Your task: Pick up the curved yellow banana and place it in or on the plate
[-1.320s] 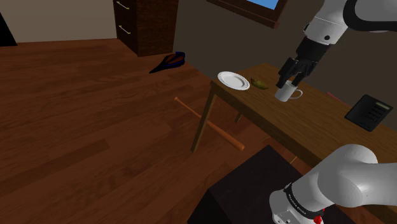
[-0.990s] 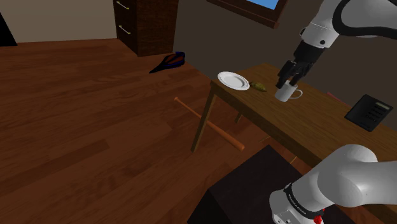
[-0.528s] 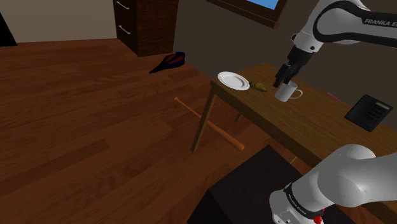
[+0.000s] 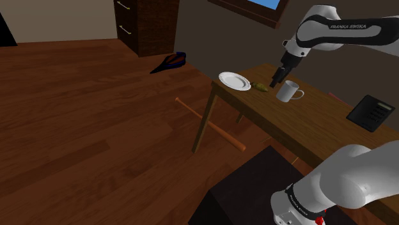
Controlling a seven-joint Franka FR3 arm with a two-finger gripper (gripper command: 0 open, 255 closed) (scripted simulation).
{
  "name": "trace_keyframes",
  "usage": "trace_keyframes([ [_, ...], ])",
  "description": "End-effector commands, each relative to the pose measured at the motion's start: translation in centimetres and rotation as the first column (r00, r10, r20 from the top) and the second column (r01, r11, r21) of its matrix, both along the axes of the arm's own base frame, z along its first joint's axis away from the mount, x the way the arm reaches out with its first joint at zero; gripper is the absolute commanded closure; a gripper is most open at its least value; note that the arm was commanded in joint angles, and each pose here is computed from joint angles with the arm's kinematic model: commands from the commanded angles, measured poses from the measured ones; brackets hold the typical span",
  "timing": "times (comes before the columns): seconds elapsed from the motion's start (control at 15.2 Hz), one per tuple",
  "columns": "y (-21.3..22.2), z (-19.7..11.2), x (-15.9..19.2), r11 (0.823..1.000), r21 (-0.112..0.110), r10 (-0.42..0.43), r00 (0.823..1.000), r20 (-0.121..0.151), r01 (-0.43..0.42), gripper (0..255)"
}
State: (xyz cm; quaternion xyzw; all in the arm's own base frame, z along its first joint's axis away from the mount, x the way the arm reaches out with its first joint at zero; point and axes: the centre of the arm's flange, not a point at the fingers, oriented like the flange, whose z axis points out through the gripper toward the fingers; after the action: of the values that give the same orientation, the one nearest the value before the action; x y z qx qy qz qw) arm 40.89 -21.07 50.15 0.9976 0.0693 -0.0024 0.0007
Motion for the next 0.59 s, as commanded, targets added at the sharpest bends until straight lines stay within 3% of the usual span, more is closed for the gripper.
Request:
trace_keyframes([
  [0.0,-1.9,-1.0,1.8,0.999,-0.002,0.037,0.999,0.001,-0.037,0],
  [0.53,-8.7,-5.2,8.6,0.985,-0.004,0.173,0.985,0.004,-0.173,0],
])
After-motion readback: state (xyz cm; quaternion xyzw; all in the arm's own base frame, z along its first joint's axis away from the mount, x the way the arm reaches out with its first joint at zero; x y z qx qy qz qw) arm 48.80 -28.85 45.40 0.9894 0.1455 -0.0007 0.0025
